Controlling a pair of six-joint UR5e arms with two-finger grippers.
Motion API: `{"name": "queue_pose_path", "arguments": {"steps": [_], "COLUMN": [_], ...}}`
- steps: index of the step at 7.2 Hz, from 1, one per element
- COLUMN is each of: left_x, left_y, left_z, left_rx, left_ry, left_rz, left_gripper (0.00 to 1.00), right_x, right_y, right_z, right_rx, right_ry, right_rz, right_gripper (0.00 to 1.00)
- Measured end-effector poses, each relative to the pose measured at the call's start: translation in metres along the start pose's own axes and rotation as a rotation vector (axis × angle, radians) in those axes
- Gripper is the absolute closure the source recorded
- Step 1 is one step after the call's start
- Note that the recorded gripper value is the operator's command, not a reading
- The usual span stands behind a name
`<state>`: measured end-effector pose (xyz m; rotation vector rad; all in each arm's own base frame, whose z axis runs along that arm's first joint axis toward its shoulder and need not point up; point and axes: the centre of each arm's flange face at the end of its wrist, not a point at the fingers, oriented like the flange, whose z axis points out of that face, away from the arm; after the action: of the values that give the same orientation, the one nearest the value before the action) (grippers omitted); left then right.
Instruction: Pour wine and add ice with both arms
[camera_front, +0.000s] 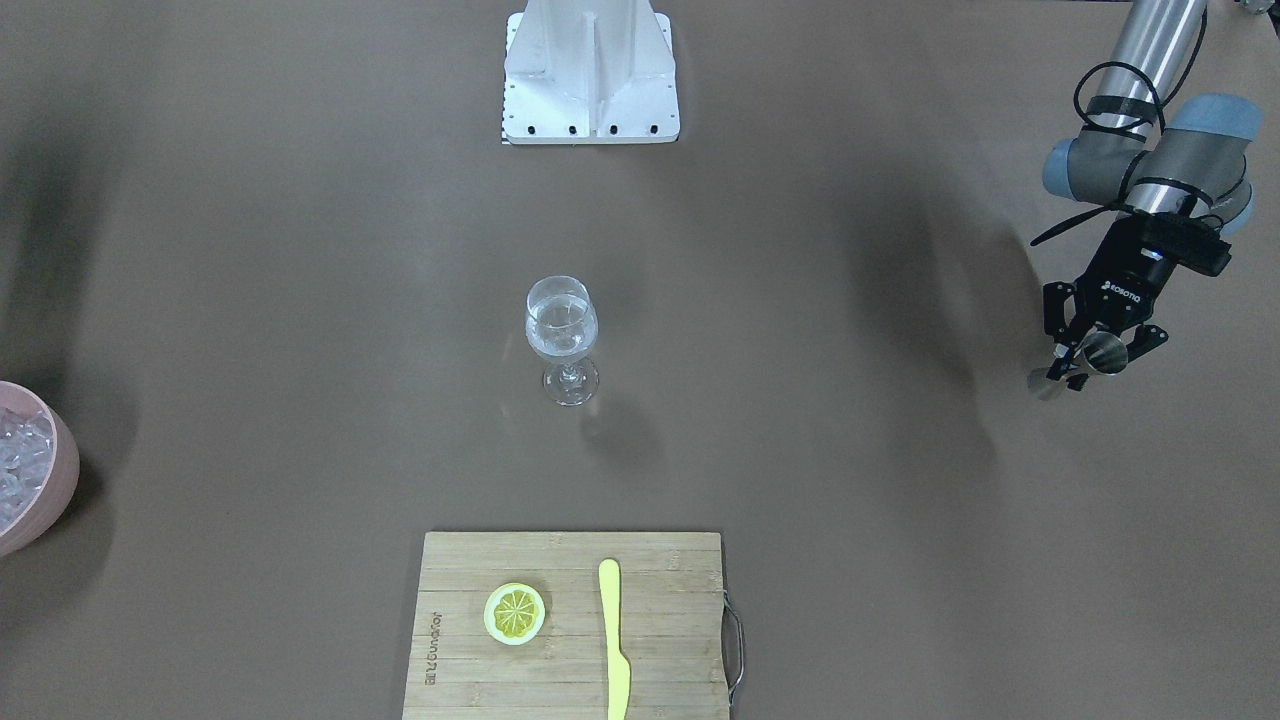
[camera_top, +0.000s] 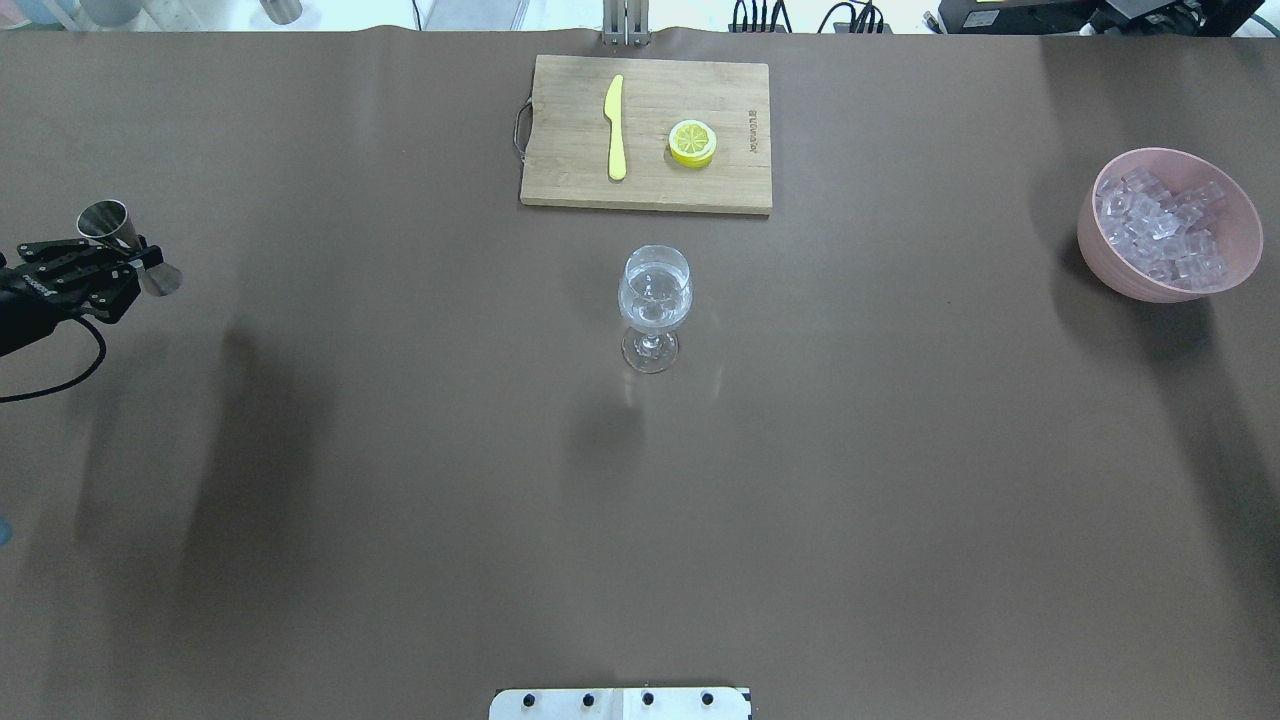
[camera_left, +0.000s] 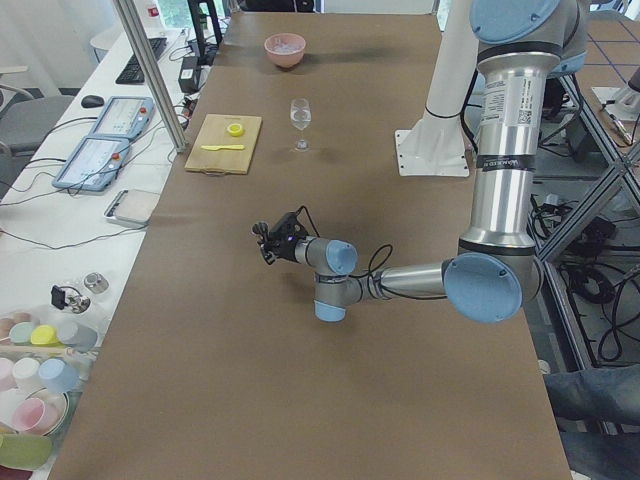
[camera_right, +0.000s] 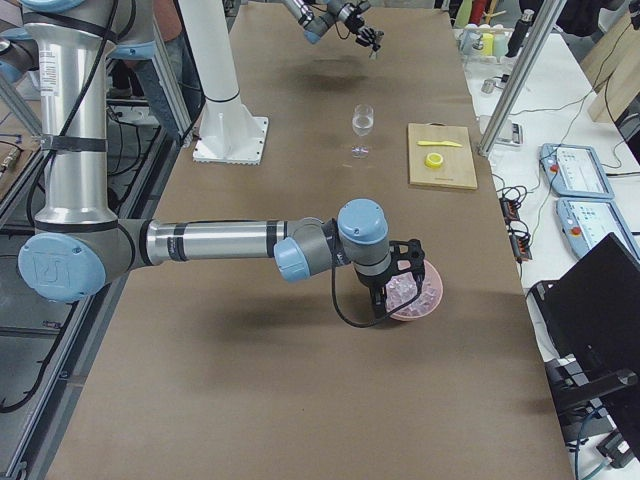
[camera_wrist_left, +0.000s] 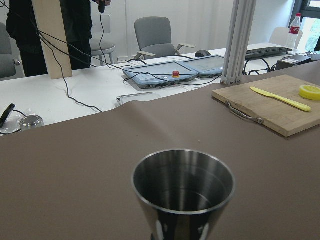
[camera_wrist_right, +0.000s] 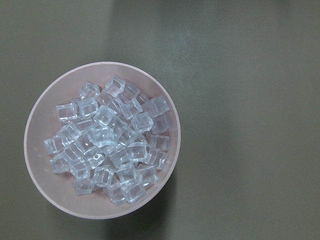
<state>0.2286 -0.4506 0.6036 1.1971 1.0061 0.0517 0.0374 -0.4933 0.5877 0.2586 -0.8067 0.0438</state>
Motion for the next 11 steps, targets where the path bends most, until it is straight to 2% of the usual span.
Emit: {"name": "queue_pose_path", "arguments": {"steps": [2,3,6,8,11], "left_x": [0.005,0.007,0.027,0.06,0.115], "left_y": [0.002,0.0,-0.02,-0.027,-0.027], "left_z": [0.003,0.006,0.02,0.034,0.047], "left_rx": [0.007,0.024,0.021,0.006,-0.015], "left_ry": [-0.011,-0.034,-0.117,-0.206,-0.386], "left_rz": [-0.055,-0.077,-0.085,-0.065,0.018], "left_gripper": [1.0,1.0,1.0,1.0,1.0], "right_x": [0.001,0.001,0.002,0.003,0.003], "right_y": [0.001,0.002,0.002,0.002,0.002], "right_z": [0.0,0.001,0.001,0.001,0.002], "right_rx": [-0.001,-0.001,-0.001,-0.001,-0.002], "right_ry": [0.002,0.004,0.009,0.01,0.011], "right_rz": [0.001,0.002,0.003,0.004,0.005], "right_gripper": [0.0,0.0,0.0,0.0,0.0]}}
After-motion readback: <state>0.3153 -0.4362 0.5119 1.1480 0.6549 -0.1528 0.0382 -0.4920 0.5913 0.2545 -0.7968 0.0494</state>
